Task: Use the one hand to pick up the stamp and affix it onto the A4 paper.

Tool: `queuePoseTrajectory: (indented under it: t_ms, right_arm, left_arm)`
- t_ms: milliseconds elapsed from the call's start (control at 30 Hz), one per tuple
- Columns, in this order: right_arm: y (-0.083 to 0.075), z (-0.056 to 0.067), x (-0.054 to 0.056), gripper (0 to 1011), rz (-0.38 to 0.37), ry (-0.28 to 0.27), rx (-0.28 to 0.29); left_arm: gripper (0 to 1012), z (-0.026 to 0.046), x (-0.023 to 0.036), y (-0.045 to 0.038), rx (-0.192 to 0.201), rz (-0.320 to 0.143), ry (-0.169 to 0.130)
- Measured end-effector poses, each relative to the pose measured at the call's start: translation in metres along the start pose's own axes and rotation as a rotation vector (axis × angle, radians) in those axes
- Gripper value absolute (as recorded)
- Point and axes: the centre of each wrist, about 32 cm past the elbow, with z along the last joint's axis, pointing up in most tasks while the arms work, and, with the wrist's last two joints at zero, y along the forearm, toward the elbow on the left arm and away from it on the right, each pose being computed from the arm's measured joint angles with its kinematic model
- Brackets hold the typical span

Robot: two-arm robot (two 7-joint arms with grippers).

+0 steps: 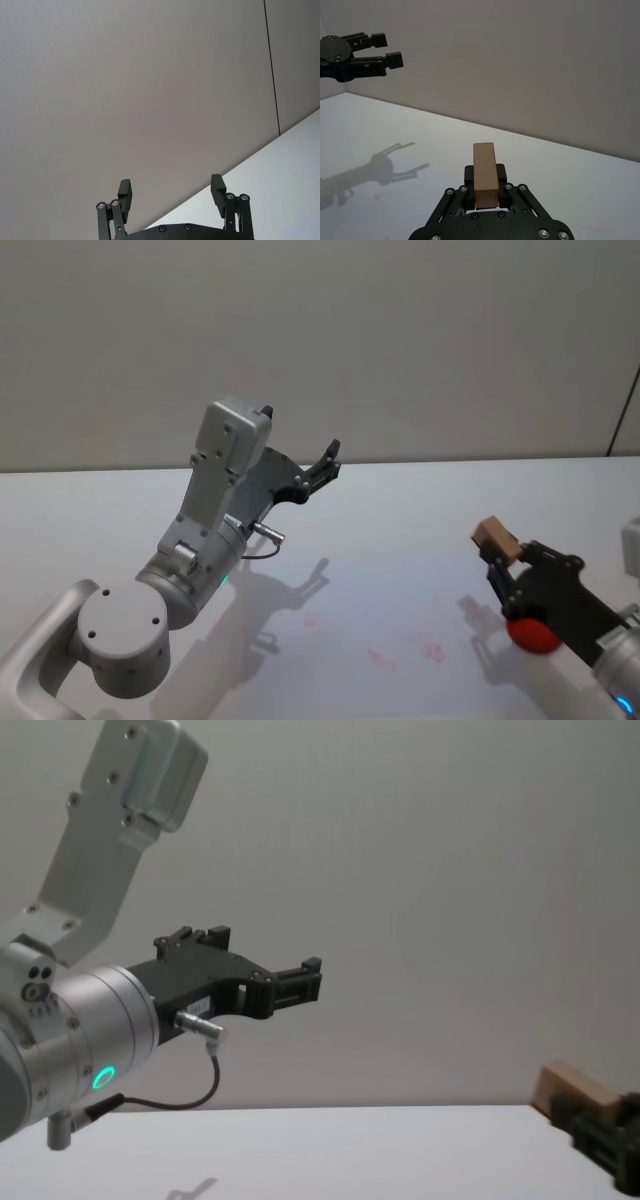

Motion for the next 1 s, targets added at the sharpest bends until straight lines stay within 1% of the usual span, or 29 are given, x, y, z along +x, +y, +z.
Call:
queuePoseTrajectory:
  t_ms: [67, 100, 267, 400, 633, 1000]
  right_arm:
    - [-0.005, 0.000, 0.002, 220, -0.002, -0.003, -0.004]
    - [-0.012, -0.001, 0.004, 221, -0.004, -0.008, -0.009]
    - [-0.028, -0.003, 0.011, 220, -0.010, -0.022, -0.024]
    - [-0.039, -0.005, 0.016, 221, -0.014, -0.034, -0.038]
    - [-0.050, -0.009, 0.023, 221, -0.019, -0.052, -0.062]
    - [-0.058, -0.019, 0.029, 221, -0.026, -0.070, -0.110]
  left_arm:
    - [1001, 0.0000, 0.0000, 0.0000, 0.000, 0.000, 0.000]
    - [1001, 0.0000, 0.0000, 0.0000, 0.000, 0.000, 0.000]
    - [1001, 0.0000, 0.0000, 0.0000, 0.000, 0.000, 0.000]
    - [1001, 0.0000, 0.0000, 0.0000, 0.000, 0.000, 0.000]
    - [1001, 0.0000, 0.0000, 0.0000, 0.000, 0.000, 0.000]
    - [1001, 0.0000, 0.0000, 0.0000, 0.000, 0.000, 0.000]
